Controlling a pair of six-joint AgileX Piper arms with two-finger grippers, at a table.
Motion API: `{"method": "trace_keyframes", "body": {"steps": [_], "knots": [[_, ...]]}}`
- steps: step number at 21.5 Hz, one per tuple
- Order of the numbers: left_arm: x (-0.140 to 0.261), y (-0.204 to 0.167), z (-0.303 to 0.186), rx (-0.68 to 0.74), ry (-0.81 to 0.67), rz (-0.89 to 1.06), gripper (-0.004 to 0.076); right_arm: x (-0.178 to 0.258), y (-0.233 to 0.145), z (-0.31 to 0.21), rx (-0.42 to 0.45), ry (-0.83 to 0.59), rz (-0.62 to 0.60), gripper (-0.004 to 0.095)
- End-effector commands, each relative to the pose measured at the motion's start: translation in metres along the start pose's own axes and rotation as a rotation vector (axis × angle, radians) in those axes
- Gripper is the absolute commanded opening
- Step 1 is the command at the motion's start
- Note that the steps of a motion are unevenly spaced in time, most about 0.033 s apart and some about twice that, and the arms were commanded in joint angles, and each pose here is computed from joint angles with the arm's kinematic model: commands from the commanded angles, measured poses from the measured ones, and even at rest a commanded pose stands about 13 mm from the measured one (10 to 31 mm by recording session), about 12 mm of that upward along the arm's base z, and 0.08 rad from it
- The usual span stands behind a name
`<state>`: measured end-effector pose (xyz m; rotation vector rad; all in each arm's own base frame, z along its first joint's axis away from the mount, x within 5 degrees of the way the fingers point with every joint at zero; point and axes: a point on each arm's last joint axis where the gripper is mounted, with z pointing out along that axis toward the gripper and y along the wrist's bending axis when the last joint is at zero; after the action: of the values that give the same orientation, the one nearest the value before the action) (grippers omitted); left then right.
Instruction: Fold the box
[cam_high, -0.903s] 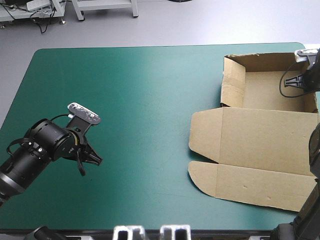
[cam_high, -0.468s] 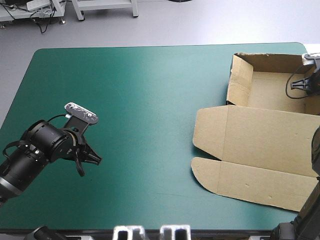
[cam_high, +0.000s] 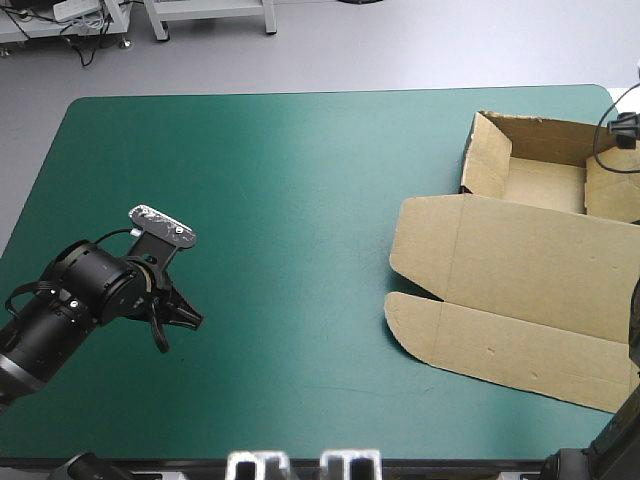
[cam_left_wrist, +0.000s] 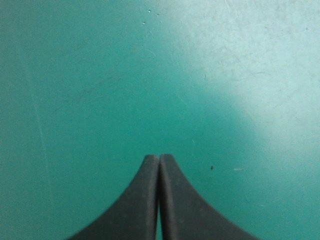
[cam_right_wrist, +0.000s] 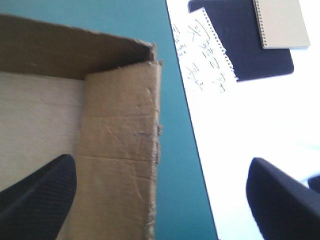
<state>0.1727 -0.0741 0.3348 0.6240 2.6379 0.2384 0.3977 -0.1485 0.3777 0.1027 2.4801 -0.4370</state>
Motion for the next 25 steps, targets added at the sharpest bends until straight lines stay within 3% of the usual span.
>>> {"method": "trace_keyframes", "body": {"steps": [1, 3, 4, 5, 8, 11, 16, 18, 21, 25], "knots": [[-0.002, 0.004, -0.011, -0.017, -0.057, -0.007, -0.0008, -0.018, -0.008, -0.078, -0.060, -0.204, 0.005, 0.0798], [-0.003, 0.004, -0.011, -0.016, -0.066, -0.007, -0.0008, -0.022, -0.001, -0.105, -0.163, -0.265, -0.048, 0.0731], [-0.004, 0.003, -0.011, -0.015, -0.074, -0.007, -0.0008, -0.024, 0.007, -0.131, -0.265, -0.335, -0.076, 0.0645], [-0.004, 0.003, -0.011, -0.015, -0.077, -0.007, -0.0008, -0.024, 0.010, -0.145, -0.314, -0.372, -0.085, 0.0590], [-0.004, 0.003, -0.011, -0.012, -0.080, -0.008, -0.0008, -0.018, 0.026, -0.203, -0.510, -0.542, -0.162, 0.0251], [-0.006, 0.003, -0.011, -0.007, -0.092, -0.009, -0.0008, -0.010, 0.034, -0.240, -0.567, -0.627, -0.165, -0.0003], [-0.009, -0.002, -0.012, 0.049, -0.134, -0.027, -0.0008, 0.023, 0.068, -0.267, -0.591, -0.581, -0.263, -0.0017], [-0.010, -0.002, -0.012, 0.050, -0.141, -0.027, -0.0008, 0.043, 0.087, -0.257, -0.608, -0.486, -0.315, -0.0017], [-0.010, -0.005, -0.012, 0.079, -0.137, -0.021, -0.0008, 0.088, 0.120, -0.226, -0.701, -0.294, -0.385, -0.0017], [-0.009, -0.006, -0.011, 0.089, -0.131, -0.014, -0.0008, 0.128, 0.139, -0.186, -0.751, -0.096, -0.397, -0.0017]]}}
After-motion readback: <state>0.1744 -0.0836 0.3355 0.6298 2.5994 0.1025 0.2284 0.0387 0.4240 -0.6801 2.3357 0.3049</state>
